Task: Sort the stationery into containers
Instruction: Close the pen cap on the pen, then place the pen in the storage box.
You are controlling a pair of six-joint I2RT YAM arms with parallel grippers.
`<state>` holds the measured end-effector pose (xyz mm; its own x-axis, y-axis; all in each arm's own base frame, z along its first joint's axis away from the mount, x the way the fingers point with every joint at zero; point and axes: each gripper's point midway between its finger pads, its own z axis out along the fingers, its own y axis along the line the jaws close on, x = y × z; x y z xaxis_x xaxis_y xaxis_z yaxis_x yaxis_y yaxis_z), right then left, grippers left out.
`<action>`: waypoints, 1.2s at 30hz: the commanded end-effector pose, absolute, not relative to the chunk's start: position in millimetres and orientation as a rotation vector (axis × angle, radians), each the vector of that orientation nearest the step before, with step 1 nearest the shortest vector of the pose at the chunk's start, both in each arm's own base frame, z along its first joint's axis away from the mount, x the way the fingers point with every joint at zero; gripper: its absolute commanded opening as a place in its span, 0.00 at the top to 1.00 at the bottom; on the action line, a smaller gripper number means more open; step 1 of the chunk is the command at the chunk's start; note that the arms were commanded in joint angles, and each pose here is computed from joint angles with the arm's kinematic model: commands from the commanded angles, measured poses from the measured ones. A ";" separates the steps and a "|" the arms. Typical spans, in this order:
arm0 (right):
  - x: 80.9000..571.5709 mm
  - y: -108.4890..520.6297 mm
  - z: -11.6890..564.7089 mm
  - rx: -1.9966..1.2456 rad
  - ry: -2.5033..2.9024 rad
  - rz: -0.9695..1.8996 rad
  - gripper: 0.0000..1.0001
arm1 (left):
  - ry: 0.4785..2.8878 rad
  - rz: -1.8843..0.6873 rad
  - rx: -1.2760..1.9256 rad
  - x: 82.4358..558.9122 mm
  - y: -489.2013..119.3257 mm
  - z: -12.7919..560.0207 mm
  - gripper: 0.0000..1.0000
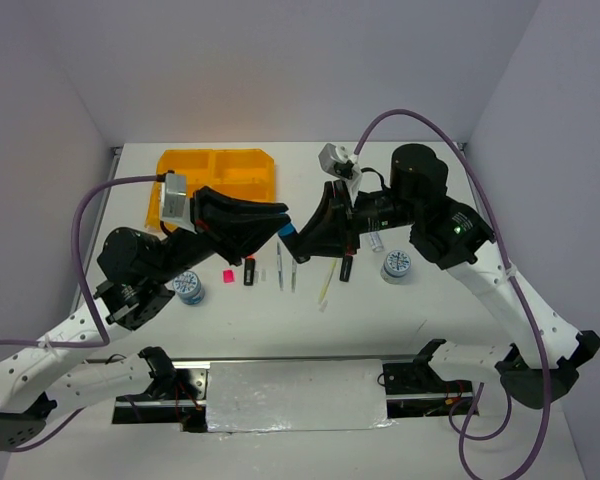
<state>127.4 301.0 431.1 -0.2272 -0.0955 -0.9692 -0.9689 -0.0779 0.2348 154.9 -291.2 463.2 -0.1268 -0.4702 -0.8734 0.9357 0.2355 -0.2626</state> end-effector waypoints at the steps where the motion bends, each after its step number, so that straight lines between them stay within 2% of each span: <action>1: 121.0 280.0 577.4 -1.097 0.787 1.179 1.00 | 1.899 -1.405 0.873 106.7 -311.9 254.9 1.00; 6: 126.3 287.1 534.1 -1.111 0.838 1.215 0.99 | 1.816 -1.107 0.673 150.7 -284.1 309.2 1.00; 8: 123.2 281.4 526.2 -1.089 0.829 1.199 0.79 | 1.751 -1.015 0.559 169.8 -270.9 340.3 1.00; 10: 133.6 283.9 500.3 -1.064 0.897 1.196 0.72 | 1.736 -0.968 0.503 177.7 -262.4 355.1 1.00; 12: 137.4 279.1 491.7 -1.039 0.920 1.178 0.60 | 1.725 -0.905 0.390 192.5 -250.9 373.2 1.00; 13: 146.5 280.0 478.7 -1.015 0.968 1.167 0.49 | 1.725 -0.884 0.353 197.2 -247.3 376.9 1.00; 17: 172.0 272.5 451.3 -0.932 1.087 1.089 0.28 | 1.734 -0.763 0.131 226.5 -224.4 387.3 1.00; 21: 205.4 255.7 414.2 -0.810 1.250 0.969 0.21 | 1.775 -0.684 0.047 264.7 -219.7 371.2 1.00; 24: 229.1 228.1 399.0 -0.617 1.360 0.828 0.17 | 1.832 -0.620 -0.093 316.7 -197.6 351.3 1.00; 25: 233.9 220.3 395.5 -0.559 1.388 0.800 0.17 | 1.838 -0.590 -0.193 341.4 -170.4 345.6 1.00; 29: 240.7 193.6 374.0 -0.322 1.506 0.765 0.16 | 1.861 -0.671 -0.414 412.3 -150.3 308.0 1.00; 36: 224.1 213.7 339.5 -0.413 1.561 0.895 0.15 | 1.736 -0.650 -0.560 494.2 -124.5 281.1 1.00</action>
<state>226.9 209.7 341.7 -0.1851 0.2020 -0.9617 -0.6978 0.6620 0.2733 460.8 -120.7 223.8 -0.4084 -0.5783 -0.7063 -0.1631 0.8075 -0.5669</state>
